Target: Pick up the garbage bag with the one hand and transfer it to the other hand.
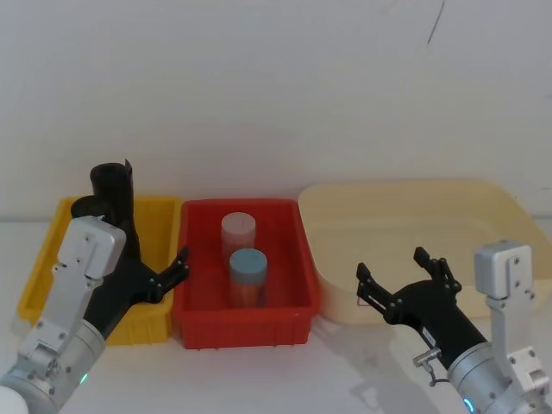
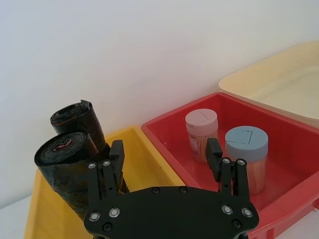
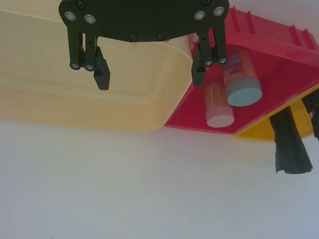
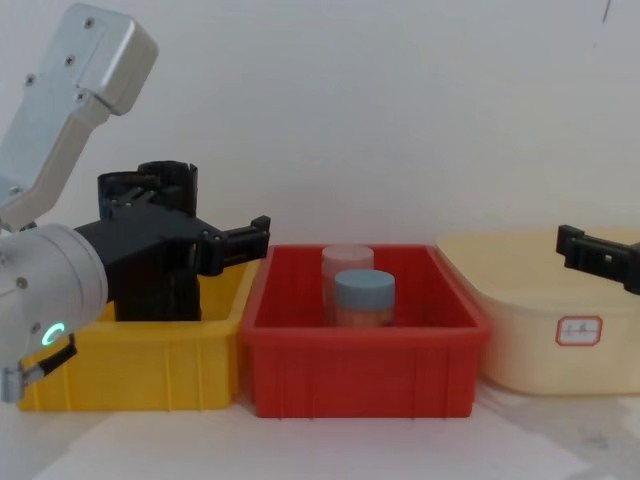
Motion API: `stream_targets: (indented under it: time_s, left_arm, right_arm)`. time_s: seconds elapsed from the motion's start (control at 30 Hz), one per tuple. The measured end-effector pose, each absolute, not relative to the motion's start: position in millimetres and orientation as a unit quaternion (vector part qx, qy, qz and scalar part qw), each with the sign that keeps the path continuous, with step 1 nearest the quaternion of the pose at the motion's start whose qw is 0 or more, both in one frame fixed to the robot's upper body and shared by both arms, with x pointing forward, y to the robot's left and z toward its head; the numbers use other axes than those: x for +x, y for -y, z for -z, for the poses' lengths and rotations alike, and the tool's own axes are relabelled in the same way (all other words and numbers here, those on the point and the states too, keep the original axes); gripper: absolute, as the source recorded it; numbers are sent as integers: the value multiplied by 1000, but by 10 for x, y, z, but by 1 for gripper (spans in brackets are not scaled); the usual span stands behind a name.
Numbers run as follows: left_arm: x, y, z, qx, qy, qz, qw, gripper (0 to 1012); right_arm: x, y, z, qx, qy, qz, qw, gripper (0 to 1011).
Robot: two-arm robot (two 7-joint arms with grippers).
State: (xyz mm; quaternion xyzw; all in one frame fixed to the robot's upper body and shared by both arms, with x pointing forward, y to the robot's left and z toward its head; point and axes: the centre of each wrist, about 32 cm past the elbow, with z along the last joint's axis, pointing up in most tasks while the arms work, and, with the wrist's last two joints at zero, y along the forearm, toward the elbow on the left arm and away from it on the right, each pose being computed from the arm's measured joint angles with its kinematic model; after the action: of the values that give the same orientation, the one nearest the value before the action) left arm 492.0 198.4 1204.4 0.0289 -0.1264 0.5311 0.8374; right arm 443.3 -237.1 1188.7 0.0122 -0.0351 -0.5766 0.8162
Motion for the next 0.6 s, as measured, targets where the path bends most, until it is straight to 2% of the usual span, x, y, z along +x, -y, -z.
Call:
stream_targets:
  time_s: [0.6]
  left_arm:
    - [4852,-1990,-12082,45,136,-532,835,1001]
  right_arm:
    - [4433,2371,-11887,12,35,577,816,1000]
